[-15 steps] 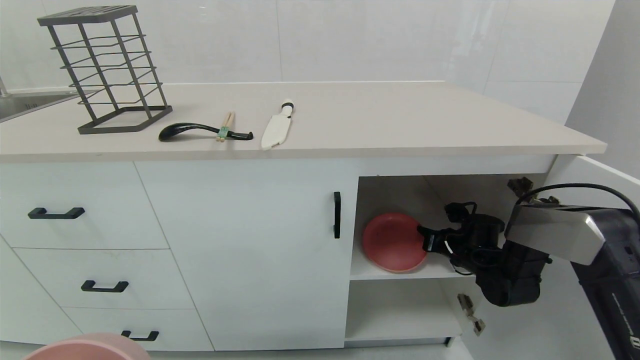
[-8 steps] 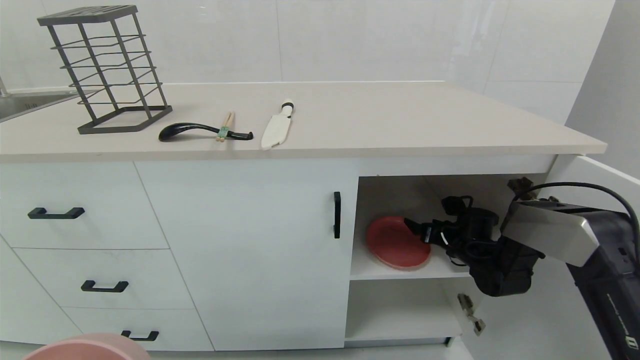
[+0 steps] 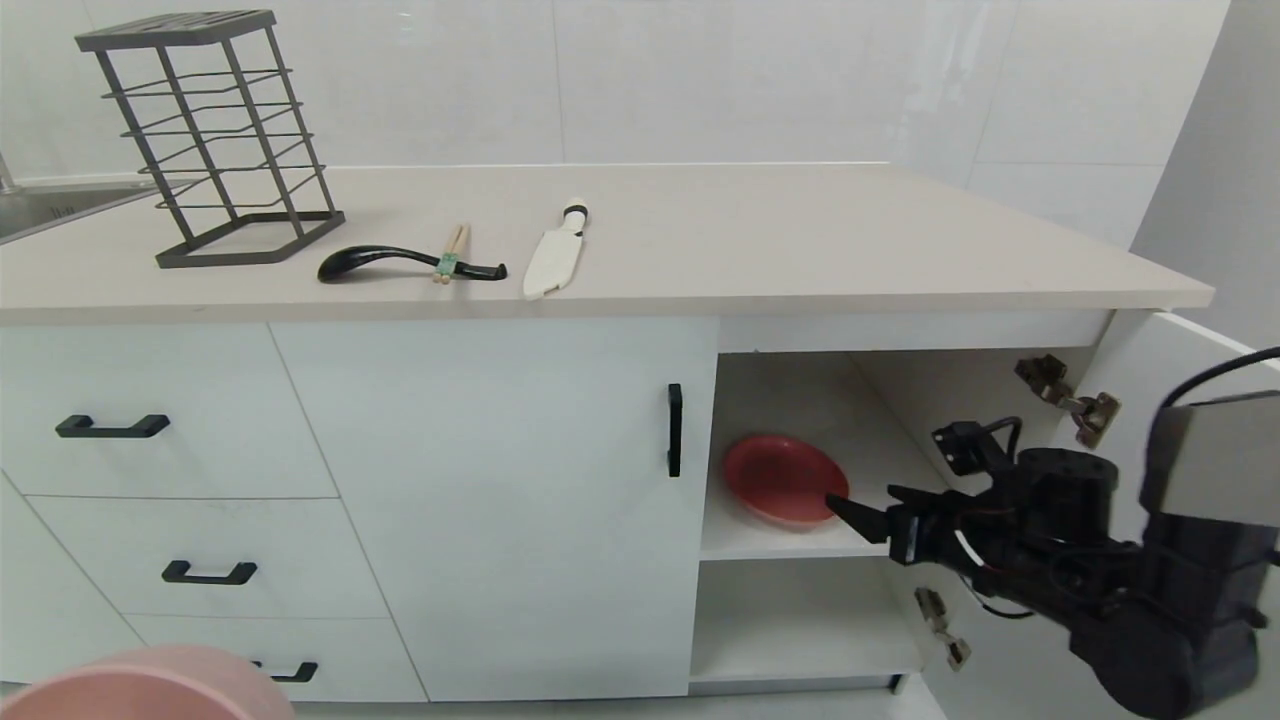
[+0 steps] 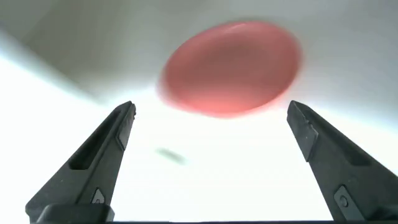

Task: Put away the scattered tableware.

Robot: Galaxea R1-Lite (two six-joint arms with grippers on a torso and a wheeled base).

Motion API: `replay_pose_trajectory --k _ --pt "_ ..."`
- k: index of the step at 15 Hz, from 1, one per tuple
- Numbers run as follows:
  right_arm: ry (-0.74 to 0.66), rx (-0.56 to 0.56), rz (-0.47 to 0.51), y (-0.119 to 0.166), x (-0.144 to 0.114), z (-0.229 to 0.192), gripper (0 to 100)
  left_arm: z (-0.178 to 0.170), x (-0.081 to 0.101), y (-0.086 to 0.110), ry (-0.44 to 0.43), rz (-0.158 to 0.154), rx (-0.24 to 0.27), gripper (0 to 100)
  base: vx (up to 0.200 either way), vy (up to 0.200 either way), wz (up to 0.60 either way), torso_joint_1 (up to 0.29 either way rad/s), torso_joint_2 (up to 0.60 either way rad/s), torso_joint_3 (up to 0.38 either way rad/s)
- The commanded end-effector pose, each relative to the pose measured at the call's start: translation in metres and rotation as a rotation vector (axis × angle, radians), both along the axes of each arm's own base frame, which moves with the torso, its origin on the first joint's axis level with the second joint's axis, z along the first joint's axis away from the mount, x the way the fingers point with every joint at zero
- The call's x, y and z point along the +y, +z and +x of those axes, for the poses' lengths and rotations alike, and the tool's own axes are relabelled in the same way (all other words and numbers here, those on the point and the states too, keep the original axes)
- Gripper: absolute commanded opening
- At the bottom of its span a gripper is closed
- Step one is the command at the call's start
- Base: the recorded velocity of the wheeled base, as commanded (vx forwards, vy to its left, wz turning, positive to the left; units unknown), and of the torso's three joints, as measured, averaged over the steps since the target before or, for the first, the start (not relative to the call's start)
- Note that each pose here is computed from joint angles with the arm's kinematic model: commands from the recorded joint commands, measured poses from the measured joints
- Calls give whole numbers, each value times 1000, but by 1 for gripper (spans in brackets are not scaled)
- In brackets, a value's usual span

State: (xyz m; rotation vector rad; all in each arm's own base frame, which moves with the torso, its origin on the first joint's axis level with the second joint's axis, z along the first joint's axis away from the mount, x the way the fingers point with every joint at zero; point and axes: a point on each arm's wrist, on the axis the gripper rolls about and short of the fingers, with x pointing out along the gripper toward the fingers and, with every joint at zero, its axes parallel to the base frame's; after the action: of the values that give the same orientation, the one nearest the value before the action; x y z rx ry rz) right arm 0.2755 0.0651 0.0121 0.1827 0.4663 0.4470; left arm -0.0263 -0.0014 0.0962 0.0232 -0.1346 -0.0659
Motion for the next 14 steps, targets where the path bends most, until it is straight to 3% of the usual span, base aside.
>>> replay_pose_trajectory --k 1,4,6,7,8,9,10,12,14 --pt "146 -142 27 66 0 -89 100 0 0 61 25 -6 -176 0 0 0 0 0 0 0" --pt "258 -234 59 97 9 -123 100 28 0 65 -75 6 19 0 0 0 0 0 0 0" --pt "320 -290 74 111 13 -140 100 53 -4 103 -154 47 46 0 0 0 0 0 0 0" --pt "342 -315 71 117 15 -143 100 68 -8 120 -188 105 47 0 0 0 0 0 0 0" --pt "348 -334 73 121 17 -145 100 79 -13 129 -222 189 44 0 0 0 0 0 0 0" --pt "346 -351 77 128 19 -145 100 102 -26 136 -308 351 61 0 0 0 0 0 0 0" --pt "353 -355 80 130 21 -145 100 119 -40 137 -382 438 82 0 0 0 0 0 0 0" --pt "400 -368 97 133 25 -152 100 147 -68 129 -442 543 157 0 0 0 0 0 0 0" --pt "433 -373 106 135 26 -160 100 167 -123 122 -499 606 191 0 0 0 0 0 0 0"
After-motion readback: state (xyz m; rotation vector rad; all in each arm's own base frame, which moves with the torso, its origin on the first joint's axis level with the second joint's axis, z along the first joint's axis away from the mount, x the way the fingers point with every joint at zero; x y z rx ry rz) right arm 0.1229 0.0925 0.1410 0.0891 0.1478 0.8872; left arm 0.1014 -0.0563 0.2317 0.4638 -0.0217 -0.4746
